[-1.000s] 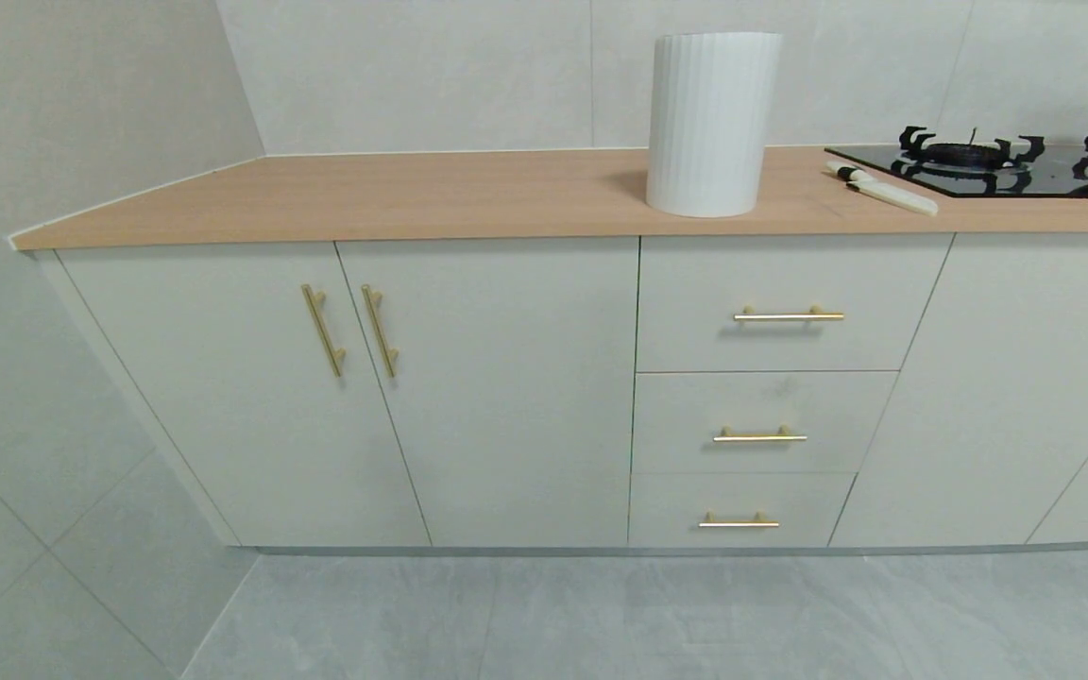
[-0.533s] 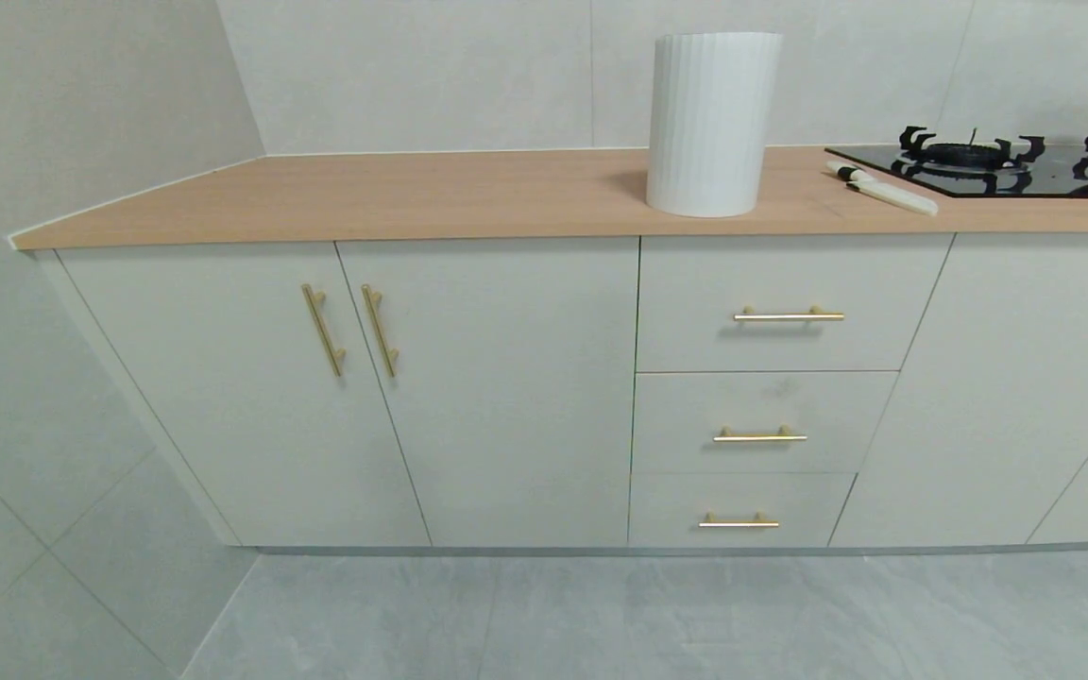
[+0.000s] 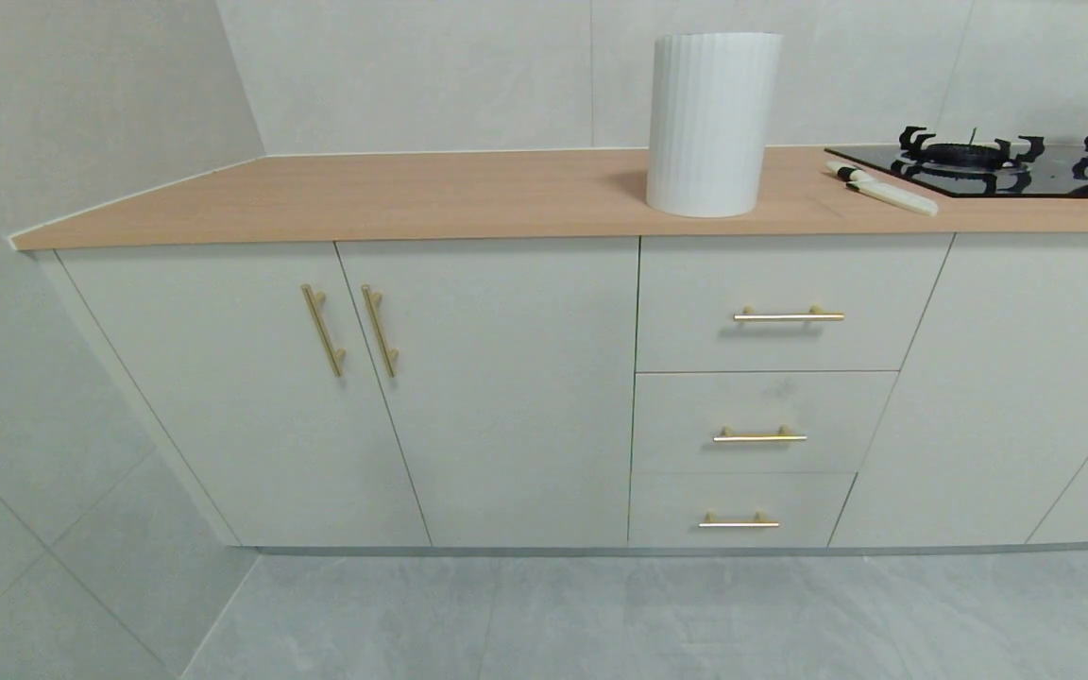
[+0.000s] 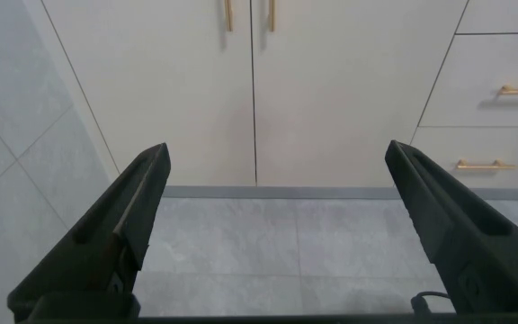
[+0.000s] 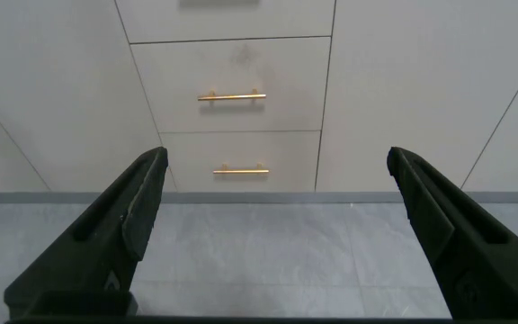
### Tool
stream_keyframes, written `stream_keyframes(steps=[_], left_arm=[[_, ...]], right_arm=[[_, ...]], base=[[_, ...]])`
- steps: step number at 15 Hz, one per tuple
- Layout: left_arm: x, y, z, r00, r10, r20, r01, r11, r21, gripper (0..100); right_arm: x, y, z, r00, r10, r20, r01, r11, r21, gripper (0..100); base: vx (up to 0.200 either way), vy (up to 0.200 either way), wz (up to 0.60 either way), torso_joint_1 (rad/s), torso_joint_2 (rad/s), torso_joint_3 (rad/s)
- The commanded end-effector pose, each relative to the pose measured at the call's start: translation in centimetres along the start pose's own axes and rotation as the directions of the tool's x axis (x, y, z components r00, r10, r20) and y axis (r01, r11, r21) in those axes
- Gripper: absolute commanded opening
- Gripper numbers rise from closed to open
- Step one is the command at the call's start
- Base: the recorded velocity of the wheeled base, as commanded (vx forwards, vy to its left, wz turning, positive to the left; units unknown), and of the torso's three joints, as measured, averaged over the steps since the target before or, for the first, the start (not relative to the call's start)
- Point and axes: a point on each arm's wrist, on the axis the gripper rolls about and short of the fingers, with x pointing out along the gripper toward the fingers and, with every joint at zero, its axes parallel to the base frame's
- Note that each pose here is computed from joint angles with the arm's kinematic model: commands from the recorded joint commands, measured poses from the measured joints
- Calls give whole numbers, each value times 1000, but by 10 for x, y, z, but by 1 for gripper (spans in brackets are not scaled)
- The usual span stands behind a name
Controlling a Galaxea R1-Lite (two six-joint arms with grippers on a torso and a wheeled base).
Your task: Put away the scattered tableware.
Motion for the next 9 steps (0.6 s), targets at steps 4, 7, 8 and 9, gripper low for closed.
stream_keyframes(steps=[4, 7, 8, 9], left_arm=[[0, 0, 0, 1000, -2, -1, 2, 1000, 7, 100], [0, 0, 0, 1000, -2, 0, 2, 1000, 1, 100], [0, 0, 0, 1000, 0, 0, 0, 1000, 1, 100], [0, 0, 0, 1000, -2, -1, 2, 1000, 0, 100]], right_arm=[[0, 0, 0, 1000, 0, -4, 0, 1000, -1, 100], [0, 0, 0, 1000, 2, -5, -2, 1000, -3, 100], [0, 0, 0, 1000, 2, -3, -2, 1000, -3, 100], [0, 0, 0, 1000, 2, -5, -2, 1000, -3, 100]], base=[[0, 0, 0, 0, 0, 0], [0, 0, 0, 0, 0, 0], [0, 0, 0, 0, 0, 0], [0, 0, 0, 0, 0, 0]])
